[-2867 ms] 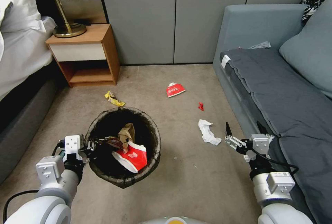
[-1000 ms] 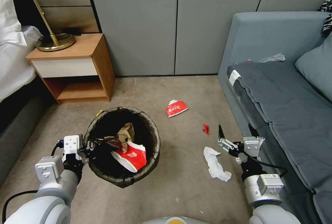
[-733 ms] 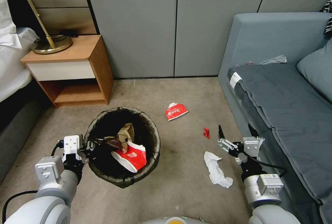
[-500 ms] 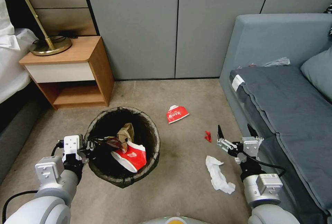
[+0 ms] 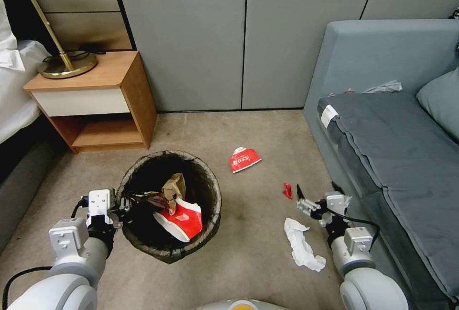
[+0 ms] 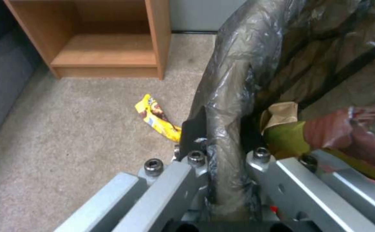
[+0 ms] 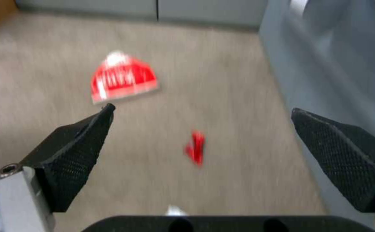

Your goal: Pick up the trash bin, then pick up the garbage from the floor and place it into the trash bin.

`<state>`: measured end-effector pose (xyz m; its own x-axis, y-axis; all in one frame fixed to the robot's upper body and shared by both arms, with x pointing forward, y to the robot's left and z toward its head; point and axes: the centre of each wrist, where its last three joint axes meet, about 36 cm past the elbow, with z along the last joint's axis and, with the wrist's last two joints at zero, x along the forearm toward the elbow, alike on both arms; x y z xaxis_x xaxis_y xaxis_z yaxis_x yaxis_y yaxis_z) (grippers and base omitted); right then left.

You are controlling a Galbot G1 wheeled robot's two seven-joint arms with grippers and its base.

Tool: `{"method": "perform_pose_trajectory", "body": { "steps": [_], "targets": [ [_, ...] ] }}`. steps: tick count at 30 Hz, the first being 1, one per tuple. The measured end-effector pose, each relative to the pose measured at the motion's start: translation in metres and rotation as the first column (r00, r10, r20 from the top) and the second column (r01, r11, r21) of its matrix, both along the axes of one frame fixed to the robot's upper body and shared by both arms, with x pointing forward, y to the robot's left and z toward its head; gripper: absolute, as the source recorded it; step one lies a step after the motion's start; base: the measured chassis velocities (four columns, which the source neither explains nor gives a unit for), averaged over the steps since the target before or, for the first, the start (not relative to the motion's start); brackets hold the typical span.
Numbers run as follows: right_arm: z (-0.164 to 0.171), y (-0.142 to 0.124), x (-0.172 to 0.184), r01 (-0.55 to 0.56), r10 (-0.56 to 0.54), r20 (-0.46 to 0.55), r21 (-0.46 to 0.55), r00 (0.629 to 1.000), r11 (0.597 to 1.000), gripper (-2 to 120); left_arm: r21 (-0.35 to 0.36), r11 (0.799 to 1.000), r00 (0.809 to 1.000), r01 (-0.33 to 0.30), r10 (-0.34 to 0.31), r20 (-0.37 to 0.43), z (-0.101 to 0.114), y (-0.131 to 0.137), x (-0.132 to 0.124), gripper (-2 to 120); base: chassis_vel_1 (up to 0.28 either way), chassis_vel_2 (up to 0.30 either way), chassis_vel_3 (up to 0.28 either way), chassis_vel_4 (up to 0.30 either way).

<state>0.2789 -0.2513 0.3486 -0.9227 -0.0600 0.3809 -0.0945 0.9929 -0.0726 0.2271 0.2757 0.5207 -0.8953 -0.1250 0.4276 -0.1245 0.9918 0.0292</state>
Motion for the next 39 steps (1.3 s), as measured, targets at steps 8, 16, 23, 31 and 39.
{"method": "perform_pose_trajectory", "body": {
  "steps": [8, 16, 23, 31, 39],
  "targets": [
    [-0.048, -0.019, 0.016, -0.009, 0.012, -0.121, 0.022, 0.993, 1.000, 100, 0.013, 1.000, 1.000, 0.004, -0.004, -0.006, 0.001, 0.003, -0.001, 1, 0.000, 0.000, 0.000, 0.000],
    [-0.086, -0.017, 0.025, -0.001, 0.017, -0.230, 0.068, 0.973, 0.998, 100, 0.026, 1.000, 1.000, 0.007, -0.006, -0.005, 0.001, 0.004, -0.001, 1, 0.000, 0.000, 0.000, 0.000],
    [-0.112, -0.011, 0.033, 0.012, 0.016, -0.302, 0.089, 0.953, 0.996, 100, 0.027, 1.000, 1.000, 0.004, -0.003, -0.007, 0.000, 0.004, -0.002, 1, 0.000, 0.000, 0.000, 0.000],
    [-0.139, -0.005, 0.040, 0.033, -0.002, -0.357, 0.081, 0.934, 0.996, 100, 0.028, 1.000, 1.000, -0.002, 0.003, -0.018, -0.001, 0.004, -0.004, 1, 0.000, 0.000, 0.000, 0.000],
    [-0.158, -0.002, 0.045, 0.041, -0.012, -0.375, 0.069, 0.927, 0.997, 100, 0.035, 0.999, 1.000, -0.006, 0.007, -0.028, -0.002, 0.004, -0.006, 1, 0.000, 0.000, 0.000, 0.000]
  ]
}}
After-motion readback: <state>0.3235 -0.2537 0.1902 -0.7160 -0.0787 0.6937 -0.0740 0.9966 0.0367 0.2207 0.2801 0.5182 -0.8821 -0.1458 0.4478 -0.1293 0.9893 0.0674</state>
